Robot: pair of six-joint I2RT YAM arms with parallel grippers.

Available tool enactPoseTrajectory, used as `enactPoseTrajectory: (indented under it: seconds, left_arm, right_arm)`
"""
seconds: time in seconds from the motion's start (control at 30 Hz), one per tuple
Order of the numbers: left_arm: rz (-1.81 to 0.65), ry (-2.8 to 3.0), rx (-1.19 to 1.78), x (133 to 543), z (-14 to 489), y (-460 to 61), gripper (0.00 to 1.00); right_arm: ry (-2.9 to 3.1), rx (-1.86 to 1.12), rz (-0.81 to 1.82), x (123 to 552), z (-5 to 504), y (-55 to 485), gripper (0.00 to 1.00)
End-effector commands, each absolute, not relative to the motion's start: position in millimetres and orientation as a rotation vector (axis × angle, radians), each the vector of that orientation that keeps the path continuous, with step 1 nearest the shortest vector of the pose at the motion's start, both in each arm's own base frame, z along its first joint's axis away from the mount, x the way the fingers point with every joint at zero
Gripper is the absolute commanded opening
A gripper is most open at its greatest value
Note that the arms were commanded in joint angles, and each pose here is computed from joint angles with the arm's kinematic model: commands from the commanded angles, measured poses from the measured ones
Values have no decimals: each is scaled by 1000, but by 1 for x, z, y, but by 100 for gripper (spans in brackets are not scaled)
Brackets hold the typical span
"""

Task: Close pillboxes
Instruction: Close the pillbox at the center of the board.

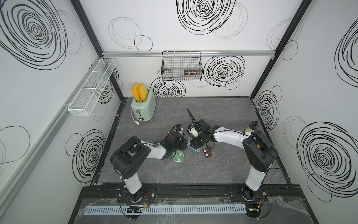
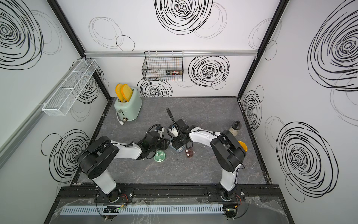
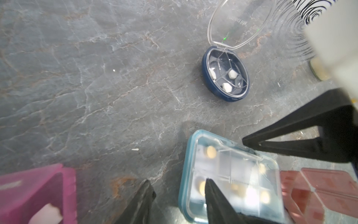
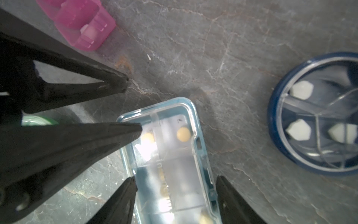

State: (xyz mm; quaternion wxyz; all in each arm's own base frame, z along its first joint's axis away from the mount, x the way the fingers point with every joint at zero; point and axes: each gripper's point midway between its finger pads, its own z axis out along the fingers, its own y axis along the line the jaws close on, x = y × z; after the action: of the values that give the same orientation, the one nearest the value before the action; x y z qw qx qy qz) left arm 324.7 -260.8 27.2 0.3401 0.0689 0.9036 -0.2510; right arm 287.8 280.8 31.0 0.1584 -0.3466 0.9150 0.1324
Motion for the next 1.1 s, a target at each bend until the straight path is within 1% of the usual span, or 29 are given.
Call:
enactPoseTrajectory:
  seconds: [0.0,0.43,0.7,1.07]
  left_arm:
    - [-542,2491,207,304,-11,-245,47]
    - [-561,2504,176,293,-20,-242,44]
    - [-586,2437,201,304,15,-250,44]
    - [-624,2338,221,321,70,-258,47]
  right_arm:
    - [2868,-1078,188,246,-22,235,67]
    - [2905,-1091,162,240,-35,233,65]
    - [2818,-1030,225,263,0,247,65]
    - [2631,-977,330,295,67,268,66]
